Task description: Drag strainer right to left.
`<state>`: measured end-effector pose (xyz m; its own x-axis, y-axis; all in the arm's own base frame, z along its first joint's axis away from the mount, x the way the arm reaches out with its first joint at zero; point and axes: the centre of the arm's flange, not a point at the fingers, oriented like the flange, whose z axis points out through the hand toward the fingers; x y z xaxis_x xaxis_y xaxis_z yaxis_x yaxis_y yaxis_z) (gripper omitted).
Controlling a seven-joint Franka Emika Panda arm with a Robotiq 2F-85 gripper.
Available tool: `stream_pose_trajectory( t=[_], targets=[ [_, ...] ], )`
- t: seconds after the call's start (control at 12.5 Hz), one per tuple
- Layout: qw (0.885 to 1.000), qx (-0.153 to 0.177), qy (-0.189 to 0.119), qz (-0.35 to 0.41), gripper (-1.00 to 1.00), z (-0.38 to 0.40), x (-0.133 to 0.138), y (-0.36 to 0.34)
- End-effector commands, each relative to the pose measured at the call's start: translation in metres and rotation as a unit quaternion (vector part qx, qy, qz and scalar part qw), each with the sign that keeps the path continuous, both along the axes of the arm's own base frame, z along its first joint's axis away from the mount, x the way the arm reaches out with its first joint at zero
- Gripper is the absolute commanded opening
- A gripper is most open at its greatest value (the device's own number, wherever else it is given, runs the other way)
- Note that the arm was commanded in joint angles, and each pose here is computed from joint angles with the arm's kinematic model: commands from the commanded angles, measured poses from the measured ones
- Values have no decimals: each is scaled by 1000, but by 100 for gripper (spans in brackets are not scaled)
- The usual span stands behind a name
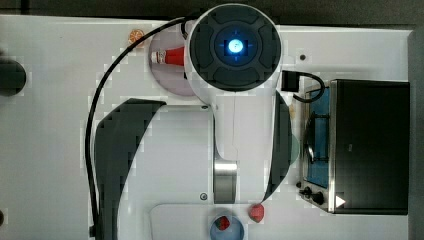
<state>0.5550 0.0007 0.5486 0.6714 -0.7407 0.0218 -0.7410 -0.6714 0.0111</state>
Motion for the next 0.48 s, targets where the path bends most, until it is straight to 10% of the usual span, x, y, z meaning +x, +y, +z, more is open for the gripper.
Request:
stream_pose_trajectory(
  t=[0.08,0.24,0.48],
  targets=[
    [1000,-1,-13,-20,60,90,-177,-37],
    [1000,-1,-9,-20,100,86,-176,-37],
    [1000,0,7,-19,100,48,-163,-36]
  ],
)
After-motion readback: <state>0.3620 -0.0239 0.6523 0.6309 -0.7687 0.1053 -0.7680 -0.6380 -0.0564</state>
